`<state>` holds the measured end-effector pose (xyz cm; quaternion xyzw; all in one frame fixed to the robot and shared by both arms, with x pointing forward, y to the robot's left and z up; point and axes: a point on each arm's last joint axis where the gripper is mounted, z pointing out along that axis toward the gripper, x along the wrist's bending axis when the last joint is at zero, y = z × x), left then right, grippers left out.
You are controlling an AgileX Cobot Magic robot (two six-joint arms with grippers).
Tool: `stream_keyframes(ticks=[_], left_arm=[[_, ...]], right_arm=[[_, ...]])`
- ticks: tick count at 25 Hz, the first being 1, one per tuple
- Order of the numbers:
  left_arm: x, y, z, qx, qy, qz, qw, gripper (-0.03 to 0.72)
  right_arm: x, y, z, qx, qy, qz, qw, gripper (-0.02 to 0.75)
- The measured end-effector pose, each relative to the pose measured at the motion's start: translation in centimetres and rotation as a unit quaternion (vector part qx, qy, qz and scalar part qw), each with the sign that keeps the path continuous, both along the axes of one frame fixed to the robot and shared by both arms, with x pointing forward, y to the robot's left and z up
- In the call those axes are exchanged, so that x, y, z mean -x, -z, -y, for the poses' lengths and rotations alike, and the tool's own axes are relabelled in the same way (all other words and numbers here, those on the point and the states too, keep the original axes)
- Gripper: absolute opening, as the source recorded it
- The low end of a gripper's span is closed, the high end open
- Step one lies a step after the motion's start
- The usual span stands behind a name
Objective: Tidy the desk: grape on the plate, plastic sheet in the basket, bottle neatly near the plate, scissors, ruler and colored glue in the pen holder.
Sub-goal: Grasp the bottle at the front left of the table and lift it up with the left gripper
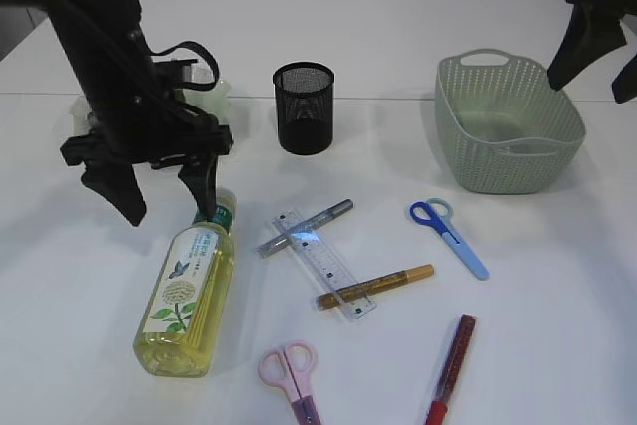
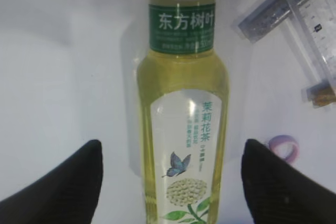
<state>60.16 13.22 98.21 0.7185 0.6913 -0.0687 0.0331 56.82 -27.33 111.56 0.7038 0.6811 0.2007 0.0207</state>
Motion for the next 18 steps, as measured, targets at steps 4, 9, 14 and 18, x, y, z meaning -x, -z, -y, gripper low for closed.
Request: stream_keyframes(ticks=[4, 9, 14, 18], left_arm=[[0.0, 1.7, 0.9, 0.003, 0.003, -0.022, 1.000, 0.595], [0.0, 3.1, 1.8, 0.002, 0.008, -0.027, 1.000, 0.595], [-0.3, 3.4, 1.9, 0.004, 0.004, -0.019, 1.000, 0.594], [-0.4, 4.4, 1.9, 0.000, 0.004, -0.029, 1.000, 0.594]], right_arm=[[0.0, 0.0, 0.0, 0.000, 0.000, 0.000, 1.000, 0.524], [0.0, 0.0, 0.0, -0.001, 0.000, 0.000, 1.000, 0.524], [0.0, 0.0, 0.0, -0.001, 0.000, 0.000, 1.000, 0.524], [0.0, 0.0, 0.0, -0.001, 0.000, 0.000, 1.000, 0.524]])
